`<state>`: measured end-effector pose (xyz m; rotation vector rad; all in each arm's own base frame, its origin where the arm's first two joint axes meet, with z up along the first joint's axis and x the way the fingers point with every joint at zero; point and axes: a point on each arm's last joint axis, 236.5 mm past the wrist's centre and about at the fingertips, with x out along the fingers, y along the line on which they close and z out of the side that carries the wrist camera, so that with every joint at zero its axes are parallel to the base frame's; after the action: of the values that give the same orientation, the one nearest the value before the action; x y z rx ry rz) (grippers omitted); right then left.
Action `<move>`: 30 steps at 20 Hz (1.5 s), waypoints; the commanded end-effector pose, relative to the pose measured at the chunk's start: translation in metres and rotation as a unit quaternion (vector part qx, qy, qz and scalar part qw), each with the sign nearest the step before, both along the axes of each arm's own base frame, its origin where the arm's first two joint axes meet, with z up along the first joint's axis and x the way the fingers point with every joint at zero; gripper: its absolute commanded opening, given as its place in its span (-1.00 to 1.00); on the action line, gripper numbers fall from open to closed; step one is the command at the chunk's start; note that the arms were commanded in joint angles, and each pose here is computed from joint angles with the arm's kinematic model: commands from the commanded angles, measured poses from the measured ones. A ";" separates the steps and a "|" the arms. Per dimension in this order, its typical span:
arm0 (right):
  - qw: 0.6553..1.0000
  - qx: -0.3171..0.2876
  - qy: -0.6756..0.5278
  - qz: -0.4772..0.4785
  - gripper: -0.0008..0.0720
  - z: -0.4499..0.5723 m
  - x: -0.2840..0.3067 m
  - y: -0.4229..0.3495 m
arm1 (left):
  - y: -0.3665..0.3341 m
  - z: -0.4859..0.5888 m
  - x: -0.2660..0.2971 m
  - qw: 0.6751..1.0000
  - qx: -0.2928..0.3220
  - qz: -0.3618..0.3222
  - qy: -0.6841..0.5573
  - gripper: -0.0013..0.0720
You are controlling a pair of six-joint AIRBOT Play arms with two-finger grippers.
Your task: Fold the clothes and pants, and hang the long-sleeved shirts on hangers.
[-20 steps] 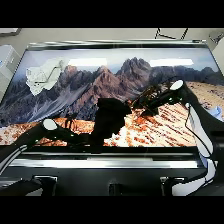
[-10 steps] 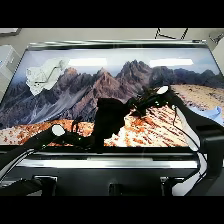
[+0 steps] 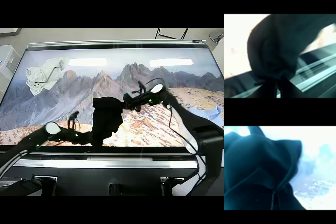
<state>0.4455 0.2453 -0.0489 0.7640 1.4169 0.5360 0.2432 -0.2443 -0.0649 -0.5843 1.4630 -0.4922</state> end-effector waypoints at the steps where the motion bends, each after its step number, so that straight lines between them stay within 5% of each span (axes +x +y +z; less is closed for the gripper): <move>1: 0.993 -0.057 -0.101 0.009 -0.87 0.064 0.030 -0.049 | 0.038 0.065 0.049 0.993 0.030 0.009 -0.113 -0.90; 4: 0.953 -0.091 -0.288 -0.029 -0.87 0.215 0.057 -0.106 | 0.089 0.217 0.109 0.946 0.042 0.074 -0.312 -0.90; 7: 0.876 -0.124 -0.463 -0.053 -0.87 0.368 0.020 -0.135 | 0.128 0.423 0.107 0.827 0.008 0.158 -0.539 -0.90; 11: 0.771 -0.194 -0.598 -0.102 -0.87 0.491 -0.068 -0.162 | 0.154 0.609 0.021 0.657 -0.051 0.217 -0.721 -0.90; 14: 0.726 -0.232 -0.632 -0.139 -0.87 0.530 -0.123 -0.181 | 0.167 0.660 -0.022 0.588 -0.076 0.240 -0.769 -0.90; 17: 0.700 -0.224 -0.656 -0.173 -0.87 0.557 -0.157 -0.187 | 0.174 0.679 -0.037 0.557 -0.089 0.253 -0.786 -0.90; 20: 0.680 -0.213 -0.675 -0.190 -0.87 0.573 -0.158 -0.189 | 0.170 0.670 -0.023 0.575 -0.082 0.247 -0.776 -0.90; 22: 0.688 -0.211 -0.667 -0.193 -0.86 0.566 -0.134 -0.191 | 0.161 0.647 0.006 0.615 -0.065 0.231 -0.751 -0.90; 27: 0.786 -0.174 -0.566 -0.178 -0.86 0.461 0.014 -0.184 | 0.128 0.464 0.142 0.805 0.028 0.137 -0.576 -0.90; 30: 0.860 -0.126 -0.444 -0.218 -0.86 0.340 0.117 -0.185 | 0.129 0.318 0.202 0.888 0.072 0.121 -0.438 -0.90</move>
<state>0.4838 0.0583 0.3862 0.2914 0.2558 0.2870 0.4067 -0.1110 0.3775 -0.3347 0.2364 -0.4001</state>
